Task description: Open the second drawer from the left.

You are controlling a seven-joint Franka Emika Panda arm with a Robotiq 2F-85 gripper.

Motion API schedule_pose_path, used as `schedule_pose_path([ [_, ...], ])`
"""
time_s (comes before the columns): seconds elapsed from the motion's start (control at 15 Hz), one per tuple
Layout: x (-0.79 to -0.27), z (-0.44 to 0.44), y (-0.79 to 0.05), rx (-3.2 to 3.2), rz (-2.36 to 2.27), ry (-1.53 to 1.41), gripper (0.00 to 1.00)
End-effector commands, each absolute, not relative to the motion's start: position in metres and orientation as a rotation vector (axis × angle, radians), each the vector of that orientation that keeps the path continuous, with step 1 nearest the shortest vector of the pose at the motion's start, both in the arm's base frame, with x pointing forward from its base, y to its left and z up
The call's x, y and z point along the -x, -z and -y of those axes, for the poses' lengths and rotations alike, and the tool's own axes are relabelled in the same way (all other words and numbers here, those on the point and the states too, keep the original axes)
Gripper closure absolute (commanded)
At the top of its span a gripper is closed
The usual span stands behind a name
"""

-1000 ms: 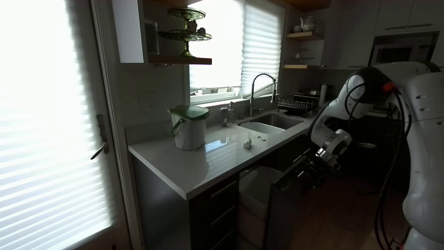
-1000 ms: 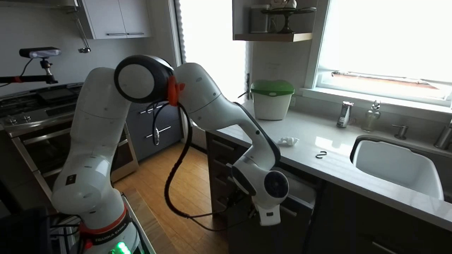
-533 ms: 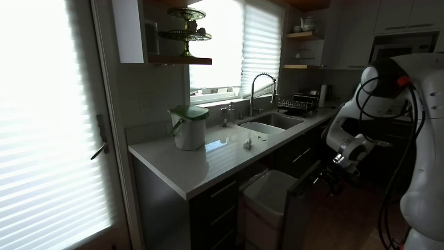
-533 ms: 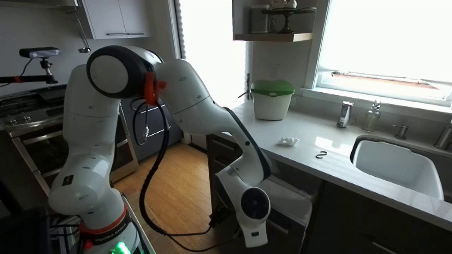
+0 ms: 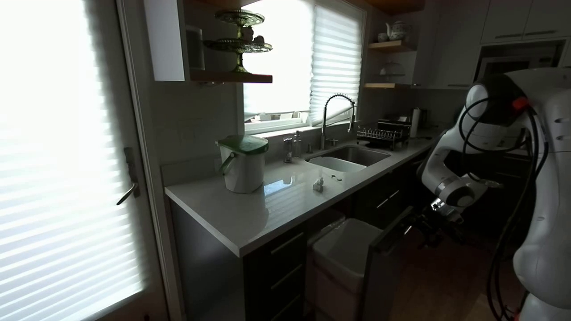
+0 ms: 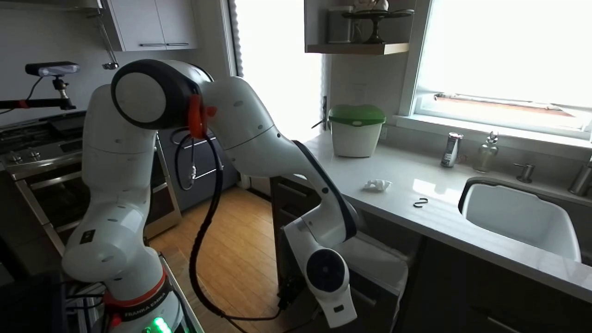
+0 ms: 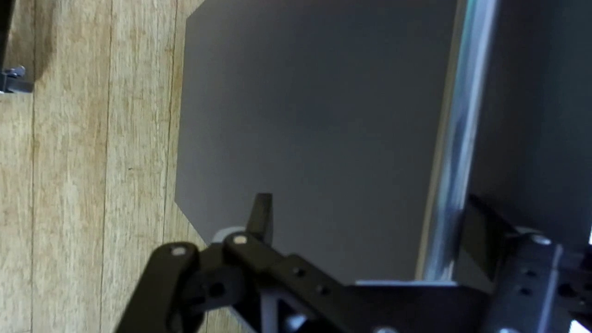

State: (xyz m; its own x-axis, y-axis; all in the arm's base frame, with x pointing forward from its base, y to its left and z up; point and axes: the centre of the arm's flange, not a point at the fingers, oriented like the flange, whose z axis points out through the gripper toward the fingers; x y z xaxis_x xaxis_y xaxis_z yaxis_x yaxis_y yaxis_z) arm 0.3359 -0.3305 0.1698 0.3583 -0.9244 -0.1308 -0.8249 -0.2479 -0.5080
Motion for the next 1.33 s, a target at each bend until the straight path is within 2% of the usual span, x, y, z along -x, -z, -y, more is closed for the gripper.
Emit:
schedule_pose_path([
  [0.0,-0.334,0.338,-0.175,2.091,-1.468,0.353,0.00],
  [0.47,-0.329,0.329,-0.192,2.041,-1.331,0.187,0.00],
  [0.93,-0.331,0.321,-0.249,2.266,-1.210,-0.076,0.00],
  [1.27,-0.377,0.320,-0.311,2.610,-1.192,0.039,0.00],
])
